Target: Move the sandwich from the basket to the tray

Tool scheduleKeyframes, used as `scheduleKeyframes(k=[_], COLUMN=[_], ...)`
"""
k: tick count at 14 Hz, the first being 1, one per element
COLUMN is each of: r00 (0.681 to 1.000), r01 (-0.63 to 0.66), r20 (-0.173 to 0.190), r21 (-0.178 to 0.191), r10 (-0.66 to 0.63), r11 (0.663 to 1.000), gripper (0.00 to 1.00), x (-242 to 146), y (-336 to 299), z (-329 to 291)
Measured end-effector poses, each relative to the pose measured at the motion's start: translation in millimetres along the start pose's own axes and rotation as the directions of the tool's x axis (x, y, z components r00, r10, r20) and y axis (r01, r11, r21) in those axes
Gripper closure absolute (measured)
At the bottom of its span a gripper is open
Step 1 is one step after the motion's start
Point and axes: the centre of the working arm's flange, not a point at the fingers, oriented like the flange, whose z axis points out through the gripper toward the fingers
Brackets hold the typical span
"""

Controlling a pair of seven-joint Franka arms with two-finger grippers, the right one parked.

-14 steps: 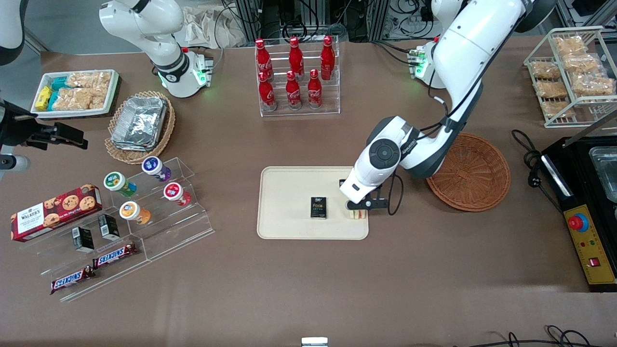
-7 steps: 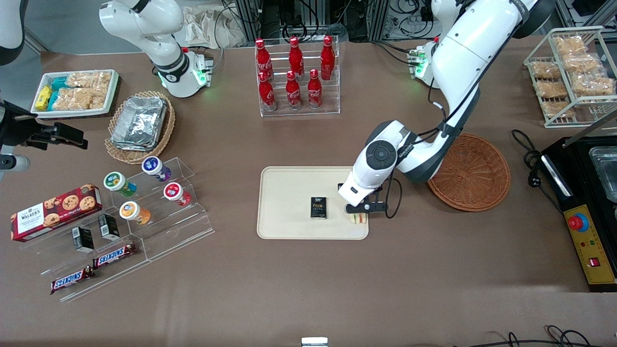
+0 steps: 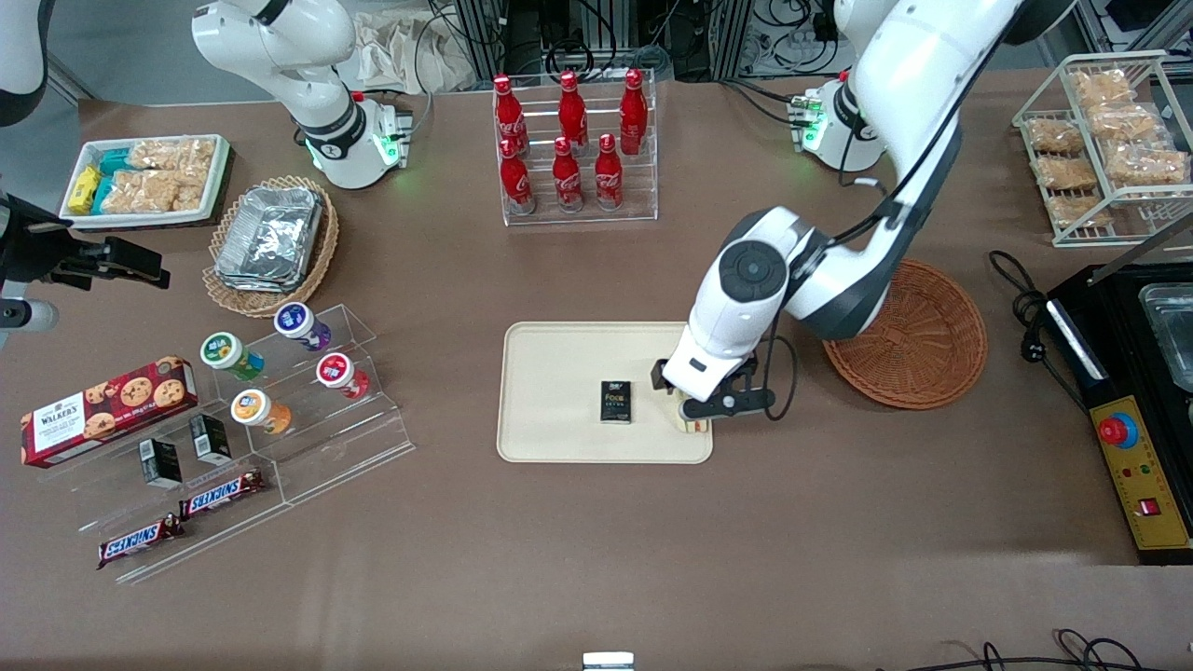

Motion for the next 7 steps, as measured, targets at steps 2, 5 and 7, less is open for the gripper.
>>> scheduleKeyframes(k=[2,5,7], r00=[1.0,0.993,0.984], r01=[-0.022,-0.121,-0.175], r20=[-0.01,0.013,0.019], r21=[0.061,0.067,0.049], r10=[0.023,0.12,0.175], r11=[0.998,0.99,0.983], gripper=[0.0,0.0,0.0], x=[22.5,51.0,61.1], y=[-38.4,-120.6,-171.3], z=[-61.1,-134.1,-168.9])
